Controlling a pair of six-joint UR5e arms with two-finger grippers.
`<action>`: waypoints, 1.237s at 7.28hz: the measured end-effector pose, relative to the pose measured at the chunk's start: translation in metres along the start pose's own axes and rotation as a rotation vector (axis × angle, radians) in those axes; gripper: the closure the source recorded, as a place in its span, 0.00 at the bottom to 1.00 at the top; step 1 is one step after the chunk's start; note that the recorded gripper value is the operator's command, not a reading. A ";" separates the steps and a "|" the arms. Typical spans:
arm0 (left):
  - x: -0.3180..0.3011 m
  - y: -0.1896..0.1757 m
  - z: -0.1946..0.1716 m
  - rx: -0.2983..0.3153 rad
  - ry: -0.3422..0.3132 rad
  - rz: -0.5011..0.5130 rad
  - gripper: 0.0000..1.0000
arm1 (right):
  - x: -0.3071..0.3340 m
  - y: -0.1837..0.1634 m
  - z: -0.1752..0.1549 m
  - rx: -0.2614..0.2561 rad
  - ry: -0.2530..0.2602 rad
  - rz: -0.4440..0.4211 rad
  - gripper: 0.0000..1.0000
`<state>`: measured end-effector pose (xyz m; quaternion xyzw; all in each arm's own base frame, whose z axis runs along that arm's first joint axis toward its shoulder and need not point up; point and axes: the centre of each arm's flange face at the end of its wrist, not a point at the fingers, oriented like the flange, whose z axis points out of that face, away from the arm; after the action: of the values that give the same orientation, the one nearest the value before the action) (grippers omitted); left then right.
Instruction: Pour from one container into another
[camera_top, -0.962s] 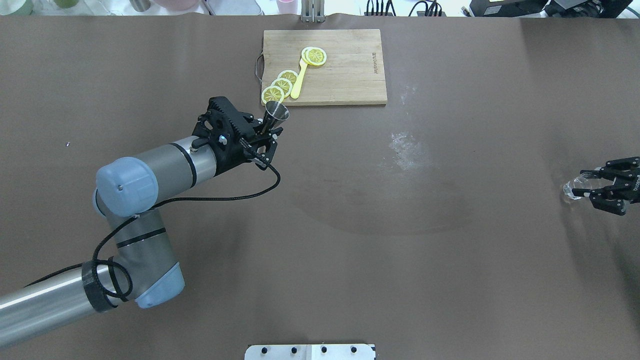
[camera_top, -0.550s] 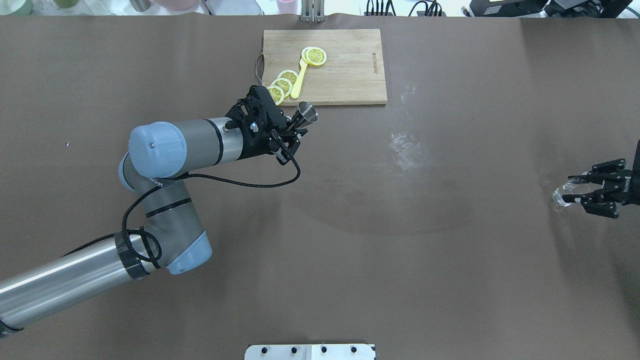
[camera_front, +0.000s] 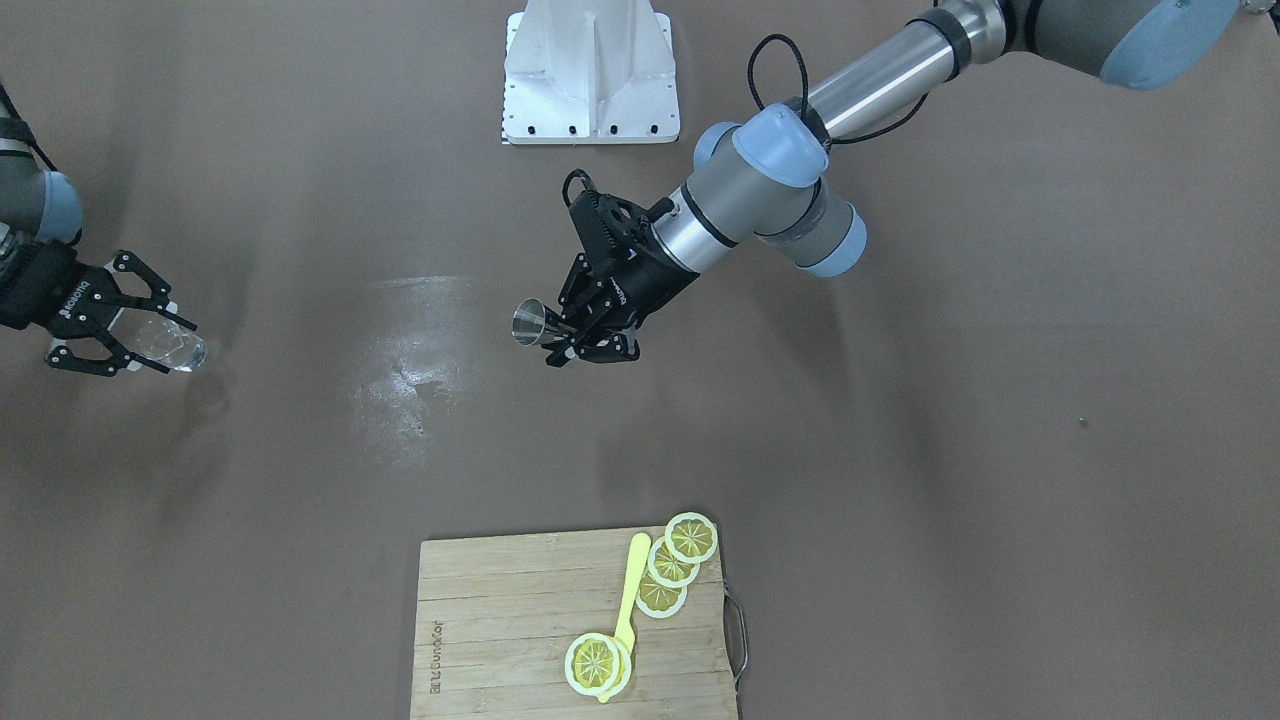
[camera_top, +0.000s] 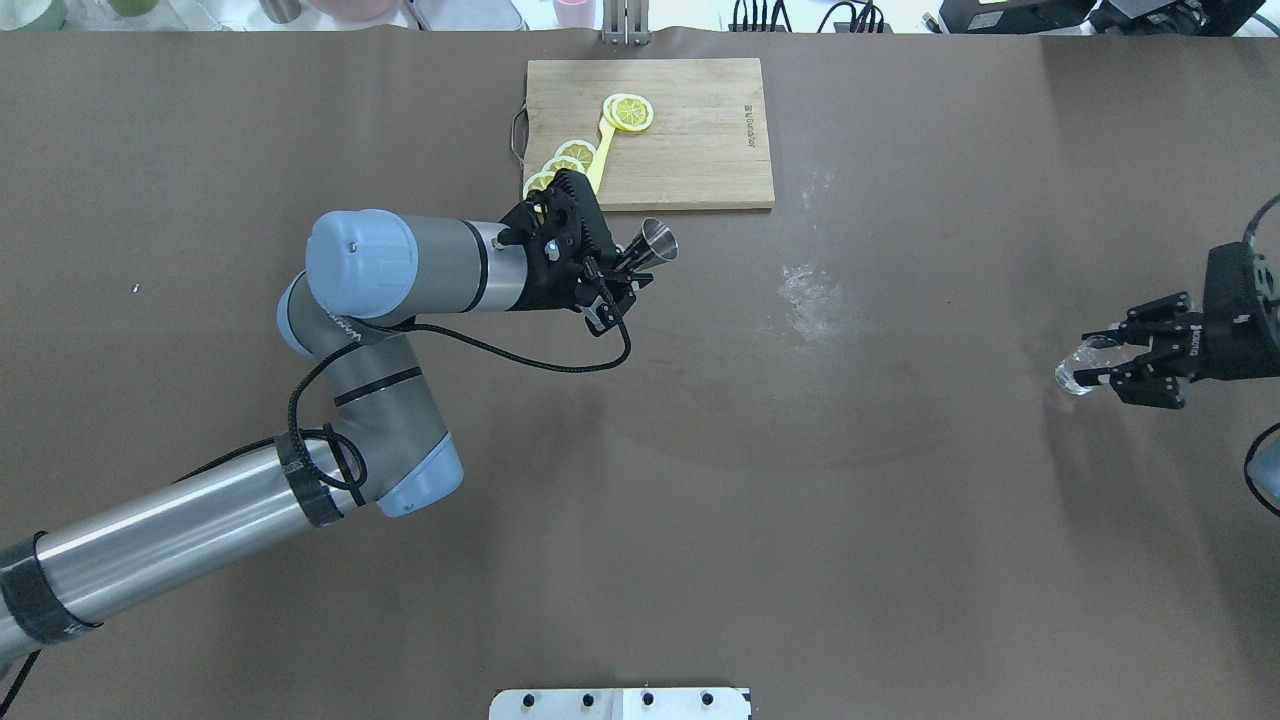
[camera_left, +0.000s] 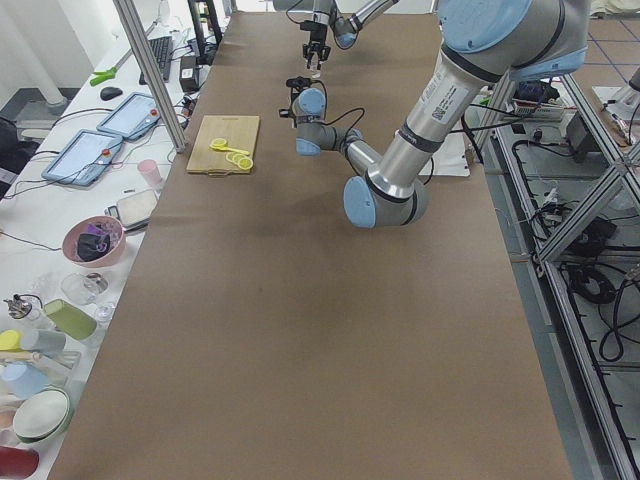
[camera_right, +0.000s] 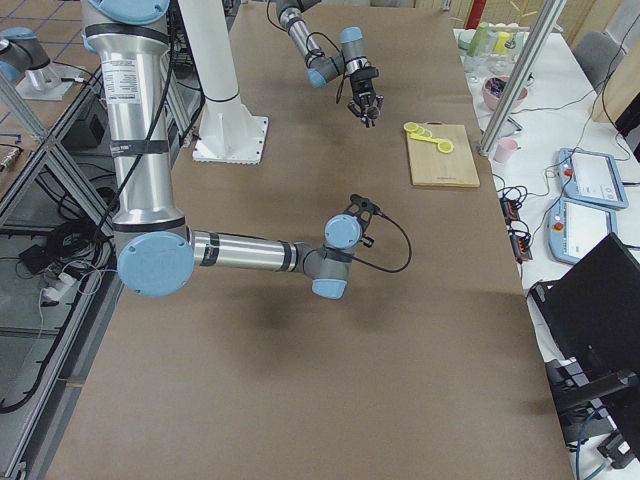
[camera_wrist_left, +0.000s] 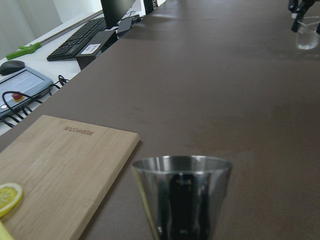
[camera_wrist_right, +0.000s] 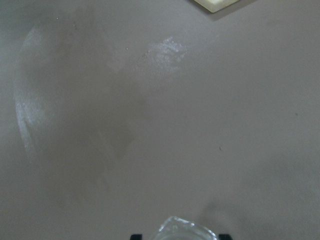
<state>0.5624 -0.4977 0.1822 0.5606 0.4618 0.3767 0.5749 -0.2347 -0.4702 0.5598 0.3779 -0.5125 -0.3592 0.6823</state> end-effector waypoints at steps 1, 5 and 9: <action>-0.001 0.000 0.009 0.029 0.013 0.015 1.00 | -0.005 -0.029 0.011 -0.023 -0.002 -0.016 1.00; 0.005 0.003 0.023 0.155 0.038 0.052 1.00 | -0.028 -0.122 0.021 -0.104 0.027 -0.093 1.00; 0.020 0.009 0.037 0.228 0.026 0.055 1.00 | -0.090 -0.226 0.018 -0.209 0.087 -0.175 1.00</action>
<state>0.6042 -0.4887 0.1869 0.6297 0.4937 0.3446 0.4909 -0.2953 -0.4968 0.3252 0.3635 -0.4073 -0.4518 0.7056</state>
